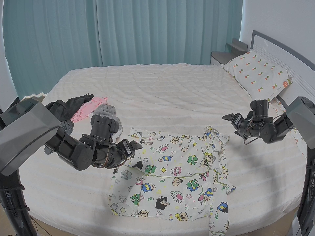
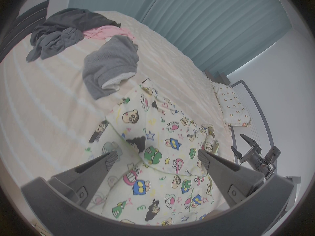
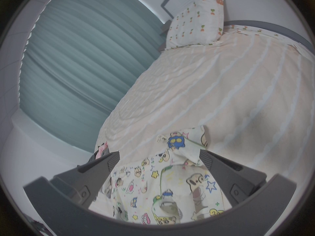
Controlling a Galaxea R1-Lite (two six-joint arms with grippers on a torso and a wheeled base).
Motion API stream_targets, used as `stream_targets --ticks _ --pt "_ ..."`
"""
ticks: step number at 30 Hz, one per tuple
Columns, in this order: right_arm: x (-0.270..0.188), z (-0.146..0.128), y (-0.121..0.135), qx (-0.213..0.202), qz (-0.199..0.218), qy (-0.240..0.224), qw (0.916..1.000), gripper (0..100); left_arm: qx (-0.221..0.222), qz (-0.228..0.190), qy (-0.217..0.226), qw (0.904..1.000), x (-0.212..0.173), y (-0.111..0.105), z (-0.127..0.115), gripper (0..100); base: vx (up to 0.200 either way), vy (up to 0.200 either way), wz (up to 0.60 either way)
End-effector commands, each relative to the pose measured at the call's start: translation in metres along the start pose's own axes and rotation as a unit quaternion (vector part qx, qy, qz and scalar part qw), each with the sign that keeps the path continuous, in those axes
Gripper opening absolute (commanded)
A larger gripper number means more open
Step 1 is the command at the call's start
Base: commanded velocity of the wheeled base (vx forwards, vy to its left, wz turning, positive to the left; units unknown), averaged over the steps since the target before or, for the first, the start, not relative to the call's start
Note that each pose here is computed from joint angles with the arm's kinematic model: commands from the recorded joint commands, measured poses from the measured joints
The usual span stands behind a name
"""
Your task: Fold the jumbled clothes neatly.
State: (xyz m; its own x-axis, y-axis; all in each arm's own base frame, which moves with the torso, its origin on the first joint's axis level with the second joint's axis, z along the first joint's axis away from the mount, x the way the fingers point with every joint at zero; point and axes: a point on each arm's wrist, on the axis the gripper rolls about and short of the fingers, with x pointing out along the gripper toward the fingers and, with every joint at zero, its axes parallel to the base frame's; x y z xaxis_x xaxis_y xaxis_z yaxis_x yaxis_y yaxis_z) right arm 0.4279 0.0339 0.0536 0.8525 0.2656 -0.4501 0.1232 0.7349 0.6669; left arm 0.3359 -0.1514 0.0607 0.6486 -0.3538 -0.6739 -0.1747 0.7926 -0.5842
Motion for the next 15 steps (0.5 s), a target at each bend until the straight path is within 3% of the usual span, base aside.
stream_targets --ticks 1,6,15 --pt "-0.099 -0.077 -0.021 -0.098 0.097 -0.014 0.9904 100 -0.016 0.016 0.095 0.9952 -0.042 0.015 -0.084 100 0.000 0.000 0.00" --pt "-0.110 -0.093 -0.028 -0.081 0.108 -0.020 0.9907 100 -0.007 0.035 0.128 0.9911 -0.048 0.021 -0.110 100 0.000 0.000 0.00" --pt "-0.111 -0.103 -0.027 -0.068 0.106 0.003 0.9920 100 -0.013 0.087 0.122 0.9887 -0.042 0.024 -0.141 100 0.000 0.000 0.00"
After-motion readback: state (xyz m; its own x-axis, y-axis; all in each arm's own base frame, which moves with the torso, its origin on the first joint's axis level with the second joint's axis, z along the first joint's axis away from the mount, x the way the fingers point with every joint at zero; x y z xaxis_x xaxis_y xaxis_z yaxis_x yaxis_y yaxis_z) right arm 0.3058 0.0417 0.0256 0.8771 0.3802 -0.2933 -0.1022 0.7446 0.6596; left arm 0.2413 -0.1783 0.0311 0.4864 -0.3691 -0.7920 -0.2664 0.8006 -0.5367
